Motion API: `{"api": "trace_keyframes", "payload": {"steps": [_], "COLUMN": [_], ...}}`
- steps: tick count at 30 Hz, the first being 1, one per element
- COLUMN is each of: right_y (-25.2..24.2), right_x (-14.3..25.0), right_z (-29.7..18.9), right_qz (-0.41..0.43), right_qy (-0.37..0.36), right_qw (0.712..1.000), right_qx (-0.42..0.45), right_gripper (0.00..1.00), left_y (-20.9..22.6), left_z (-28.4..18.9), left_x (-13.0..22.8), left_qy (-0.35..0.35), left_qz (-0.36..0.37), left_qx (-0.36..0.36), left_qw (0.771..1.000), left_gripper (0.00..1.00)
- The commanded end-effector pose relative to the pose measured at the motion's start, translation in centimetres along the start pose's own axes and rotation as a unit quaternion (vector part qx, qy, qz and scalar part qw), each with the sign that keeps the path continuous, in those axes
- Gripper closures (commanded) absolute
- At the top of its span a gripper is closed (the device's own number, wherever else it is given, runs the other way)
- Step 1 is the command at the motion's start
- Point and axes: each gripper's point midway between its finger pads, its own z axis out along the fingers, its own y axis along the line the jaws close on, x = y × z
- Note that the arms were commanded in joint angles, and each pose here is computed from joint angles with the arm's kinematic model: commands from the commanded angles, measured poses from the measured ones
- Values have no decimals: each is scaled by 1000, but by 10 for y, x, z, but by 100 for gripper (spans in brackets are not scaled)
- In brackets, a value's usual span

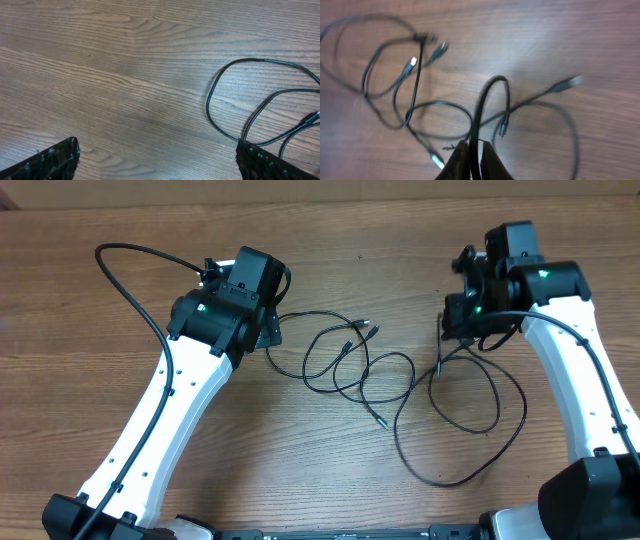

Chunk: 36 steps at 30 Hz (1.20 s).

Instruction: Untangle cables

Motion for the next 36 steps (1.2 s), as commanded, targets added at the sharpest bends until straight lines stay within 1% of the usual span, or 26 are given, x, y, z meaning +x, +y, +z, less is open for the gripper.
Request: {"api": "trace_keyframes", "payload": {"steps": [1,8,10,11,13,15,16,17,19,22,23,25,26,29,31,36], "right_y": [7,21,19,19,22,29,32,34,39,38,36,35,34,32,32,32], "right_x": [15,29,36,39,45,48,47,46,42,39,41,47,53,64,63,59], "right_z": [21,68,77,81,86,90,92,93,97,105,108,111,114,119,121,134], "right_qz": [-35,-47,-47,-47,-51,-62,-68,-72,-87,-100,-117,-163,-205,-275,-293,-297], "right_qy": [16,-2,1,4,10,11,8,5,-8,-24,-27,-25,-21,-18,-25,-39], "right_qw": [998,993,993,993,992,991,991,990,989,989,988,981,973,956,950,948], "right_qx": [-39,-110,-111,-111,-113,-116,-117,-118,-118,-107,-102,-101,-101,-103,-102,-106], "right_gripper": [92,90,84,78,60,33,24,17,12,11,12,12,12,12,14,20], "left_y": [7,7,7,7,7,7,7,7,7,7,7,7,7,7,7,7], "left_z": [-6,-6,-6,-6,-6,-6,-6,-6,-6,-6,-6,-6,-6,-6,-6,-6], "left_x": [-4,-4,-3,-4,-3,-4,-4,-4,-4,-4,-3,-4,-3,-3,-4,-4], "left_qy": [-14,-14,-13,-14,-13,-14,-14,-14,-14,-14,-13,-14,-13,-13,-14,-14], "left_qz": [3,3,3,3,3,3,3,3,3,3,3,3,3,3,3,3], "left_qx": [-5,-5,-5,-5,-5,-5,-5,-5,-5,-5,-5,-5,-5,-5,-5,-5], "left_qw": [1000,1000,1000,1000,1000,1000,1000,1000,1000,1000,1000,1000,1000,1000,1000,1000], "left_gripper": [0,0,0,0,1,0,0,0,0,1,0,1,1,0,0,0]}}
